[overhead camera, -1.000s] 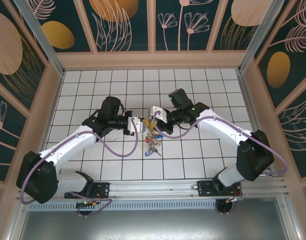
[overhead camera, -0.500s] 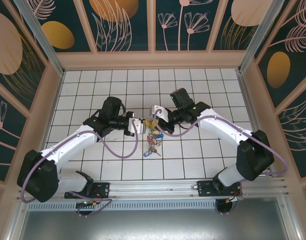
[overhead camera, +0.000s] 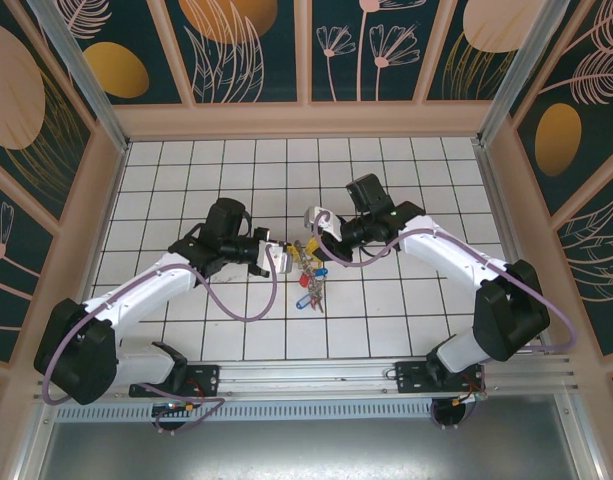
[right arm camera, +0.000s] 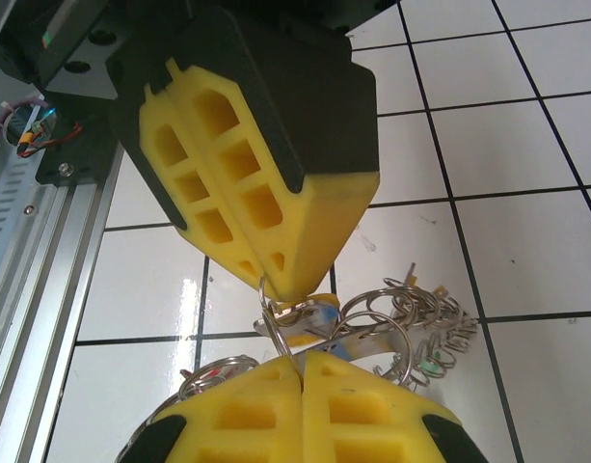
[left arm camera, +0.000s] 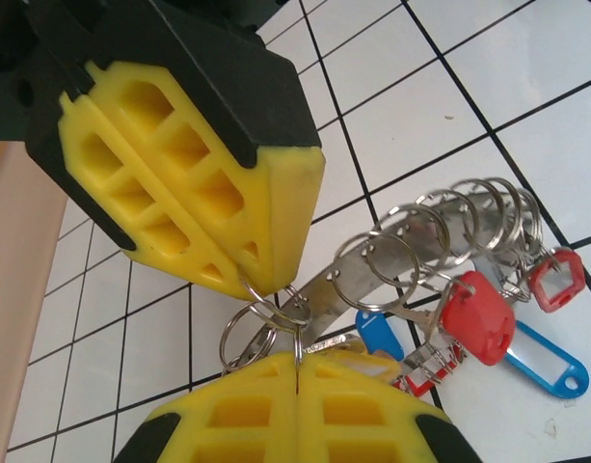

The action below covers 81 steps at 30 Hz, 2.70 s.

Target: Put the keys on the keyring

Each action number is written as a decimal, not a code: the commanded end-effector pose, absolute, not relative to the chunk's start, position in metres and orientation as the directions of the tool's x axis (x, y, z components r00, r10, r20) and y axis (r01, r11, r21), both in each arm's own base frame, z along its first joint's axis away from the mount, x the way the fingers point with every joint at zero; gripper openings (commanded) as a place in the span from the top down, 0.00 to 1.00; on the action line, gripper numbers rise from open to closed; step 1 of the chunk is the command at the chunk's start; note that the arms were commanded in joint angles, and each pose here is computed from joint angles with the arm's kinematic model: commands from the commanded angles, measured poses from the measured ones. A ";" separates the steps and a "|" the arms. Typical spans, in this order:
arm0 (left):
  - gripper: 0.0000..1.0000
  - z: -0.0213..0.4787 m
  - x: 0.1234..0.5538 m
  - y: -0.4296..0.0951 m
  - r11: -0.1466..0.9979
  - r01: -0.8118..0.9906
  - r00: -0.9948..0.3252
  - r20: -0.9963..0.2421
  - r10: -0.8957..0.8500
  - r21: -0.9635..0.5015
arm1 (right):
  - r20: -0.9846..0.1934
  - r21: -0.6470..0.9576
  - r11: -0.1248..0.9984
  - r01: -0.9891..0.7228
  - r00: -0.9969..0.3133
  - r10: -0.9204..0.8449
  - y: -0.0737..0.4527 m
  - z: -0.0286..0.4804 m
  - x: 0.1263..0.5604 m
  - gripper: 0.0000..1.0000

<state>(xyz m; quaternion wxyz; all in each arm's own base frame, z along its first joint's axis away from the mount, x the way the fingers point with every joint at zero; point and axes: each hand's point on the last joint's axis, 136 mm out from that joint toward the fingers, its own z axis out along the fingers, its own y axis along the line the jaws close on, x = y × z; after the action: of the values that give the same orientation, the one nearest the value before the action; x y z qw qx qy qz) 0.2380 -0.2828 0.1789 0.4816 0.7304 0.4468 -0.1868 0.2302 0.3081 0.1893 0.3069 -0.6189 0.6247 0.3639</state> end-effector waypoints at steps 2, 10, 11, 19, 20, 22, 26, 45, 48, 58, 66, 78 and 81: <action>1.00 0.176 0.225 -0.285 -0.172 0.827 0.550 -0.706 0.447 0.536 | -0.892 0.018 -0.047 -0.999 0.005 -0.452 0.312 0.223 0.236 1.00; 1.00 0.186 0.225 -0.288 -0.122 0.837 0.531 -0.740 0.413 0.533 | -0.911 0.019 -0.013 -1.000 -0.012 -0.411 0.309 0.228 0.241 1.00; 1.00 0.188 0.225 -0.289 -0.106 0.845 0.518 -0.755 0.401 0.524 | -0.921 0.024 -0.009 -1.000 -0.018 -0.390 0.311 0.231 0.241 1.00; 1.00 0.198 0.226 -0.295 -0.047 0.871 0.473 -0.810 0.346 0.488 | -0.965 0.080 0.017 -0.997 -0.082 -0.250 0.317 0.246 0.238 1.00; 1.00 0.198 0.227 -0.294 -0.041 0.873 0.468 -0.811 0.350 0.486 | -0.966 0.084 0.025 -0.996 -0.088 -0.242 0.317 0.247 0.239 1.00; 1.00 0.196 0.230 -0.293 -0.028 0.875 0.459 -0.810 0.364 0.483 | -0.969 0.091 0.034 -0.995 -0.096 -0.229 0.317 0.248 0.240 1.00; 0.95 0.193 0.234 -0.293 -0.005 0.885 0.431 -0.816 0.384 0.465 | -0.969 0.116 0.061 -0.991 -0.126 -0.214 0.316 0.246 0.243 1.00; 0.79 0.198 0.231 -0.289 0.016 0.895 0.405 -0.829 0.385 0.445 | -0.972 0.107 0.131 -0.986 -0.131 -0.196 0.312 0.246 0.252 1.00; 0.79 0.204 0.232 -0.290 0.041 0.902 0.388 -0.849 0.360 0.429 | -0.974 0.107 0.138 -0.985 -0.132 -0.184 0.312 0.247 0.253 1.00; 0.76 0.215 0.253 -0.272 0.170 0.896 0.330 -0.872 0.361 0.410 | -0.976 0.070 0.155 -0.985 -0.100 -0.193 0.311 0.246 0.250 1.00; 0.63 0.231 0.257 -0.261 0.205 0.882 0.341 -0.874 0.345 0.425 | -0.973 0.024 0.146 -0.989 -0.057 -0.222 0.318 0.242 0.246 1.00; 0.62 0.228 0.260 -0.274 0.163 0.928 0.279 -0.916 0.287 0.334 | -0.972 -0.061 0.137 -0.989 0.027 -0.234 0.327 0.242 0.240 1.00; 0.65 0.227 0.261 -0.275 0.164 0.931 0.271 -0.920 0.283 0.325 | -0.969 -0.084 0.130 -0.988 0.051 -0.241 0.330 0.242 0.238 1.00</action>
<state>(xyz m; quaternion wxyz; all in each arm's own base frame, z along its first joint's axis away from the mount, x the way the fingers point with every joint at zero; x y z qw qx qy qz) 0.2588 -0.2712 0.2076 0.5357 0.5790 0.5473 -0.2798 0.2429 0.3259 0.2192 0.4472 -0.5191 0.6133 0.3931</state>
